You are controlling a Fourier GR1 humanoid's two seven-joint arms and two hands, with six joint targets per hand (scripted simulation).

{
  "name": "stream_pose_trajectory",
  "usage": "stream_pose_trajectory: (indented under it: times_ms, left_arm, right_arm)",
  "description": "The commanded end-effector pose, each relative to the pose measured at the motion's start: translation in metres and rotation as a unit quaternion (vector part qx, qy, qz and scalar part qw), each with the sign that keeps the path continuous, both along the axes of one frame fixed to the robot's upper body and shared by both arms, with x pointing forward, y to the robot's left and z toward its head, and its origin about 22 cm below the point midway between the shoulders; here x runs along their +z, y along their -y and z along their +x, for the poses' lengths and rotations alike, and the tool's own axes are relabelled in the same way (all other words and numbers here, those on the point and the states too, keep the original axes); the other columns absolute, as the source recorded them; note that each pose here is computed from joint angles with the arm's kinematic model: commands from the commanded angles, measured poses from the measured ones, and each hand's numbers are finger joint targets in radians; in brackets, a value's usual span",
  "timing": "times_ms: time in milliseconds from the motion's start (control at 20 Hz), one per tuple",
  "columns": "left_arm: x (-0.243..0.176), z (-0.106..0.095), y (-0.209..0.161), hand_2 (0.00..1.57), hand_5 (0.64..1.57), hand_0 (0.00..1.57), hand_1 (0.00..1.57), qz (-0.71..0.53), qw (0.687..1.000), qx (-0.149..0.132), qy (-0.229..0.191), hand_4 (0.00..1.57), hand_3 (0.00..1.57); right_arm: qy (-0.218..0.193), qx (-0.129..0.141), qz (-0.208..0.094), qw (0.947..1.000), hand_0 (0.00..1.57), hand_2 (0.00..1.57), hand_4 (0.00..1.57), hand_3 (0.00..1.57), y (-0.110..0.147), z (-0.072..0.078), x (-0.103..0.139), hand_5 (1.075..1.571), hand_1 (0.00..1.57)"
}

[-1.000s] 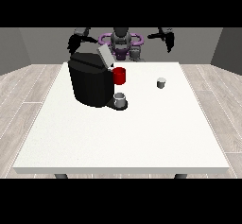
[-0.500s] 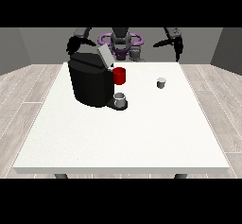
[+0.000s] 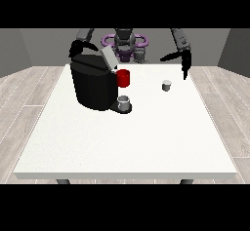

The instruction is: Insert the coffee pod into the coffee machine and close the lid

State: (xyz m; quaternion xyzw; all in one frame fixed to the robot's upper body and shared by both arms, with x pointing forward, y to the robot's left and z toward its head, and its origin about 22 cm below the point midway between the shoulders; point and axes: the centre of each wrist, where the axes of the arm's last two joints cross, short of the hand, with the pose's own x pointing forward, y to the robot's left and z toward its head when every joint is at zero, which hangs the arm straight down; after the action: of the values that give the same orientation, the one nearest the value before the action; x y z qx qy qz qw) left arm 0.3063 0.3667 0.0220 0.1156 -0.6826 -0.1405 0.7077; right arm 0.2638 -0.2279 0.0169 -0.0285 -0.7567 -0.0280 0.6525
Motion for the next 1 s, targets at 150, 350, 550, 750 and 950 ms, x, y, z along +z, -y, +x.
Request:
stream_pose_trajectory:
  times_ms: [150, 350, 550, 750, 950]
  left_arm:
    - [-0.004, 0.03, 0.017, 0.0, 1.571, 0.0, 0.0, 0.026, 0.999, 0.005, -0.024, 0.0, 0.0]
    - [-0.013, 0.023, -0.002, 0.0, 1.571, 0.0, 0.0, 0.07, 0.996, -0.003, -0.051, 0.0, 0.0]
    - [-0.014, 0.039, 0.022, 0.37, 1.571, 0.0, 0.0, 0.098, 0.994, -0.009, -0.056, 0.0, 0.0]
    - [-0.03, 0.032, 0.011, 0.61, 1.571, 0.45, 0.45, 0.119, 0.99, -0.002, -0.074, 0.0, 0.3]
    - [-0.029, 0.033, -0.005, 0.82, 1.571, 0.76, 0.76, 0.139, 0.986, 0.015, -0.092, 0.0, 0.51]
  right_arm:
    - [-0.001, -0.007, -0.007, 0.9999, 0.0, 0.0, 0.37, 0.0, -0.005, 0.026, 0.016, 1.571, 0.0]
    - [-0.027, -0.019, -0.019, 0.9993, 0.0, 0.0, 0.41, 0.0, -0.012, 0.018, 0.001, 1.571, 0.0]
    - [-0.037, -0.013, -0.029, 0.9988, 0.0, 0.0, 0.42, 0.0, -0.006, 0.022, -0.009, 1.571, 0.0]
    - [-0.056, -0.022, -0.035, 0.9976, 0.0, 0.0, 0.36, 0.0, 0.001, 0.019, -0.014, 1.571, 0.0]
    - [-0.039, -0.008, -0.016, 0.9991, 0.0, 0.0, 0.39, 0.0, 0.009, 0.022, -0.008, 1.571, 0.0]
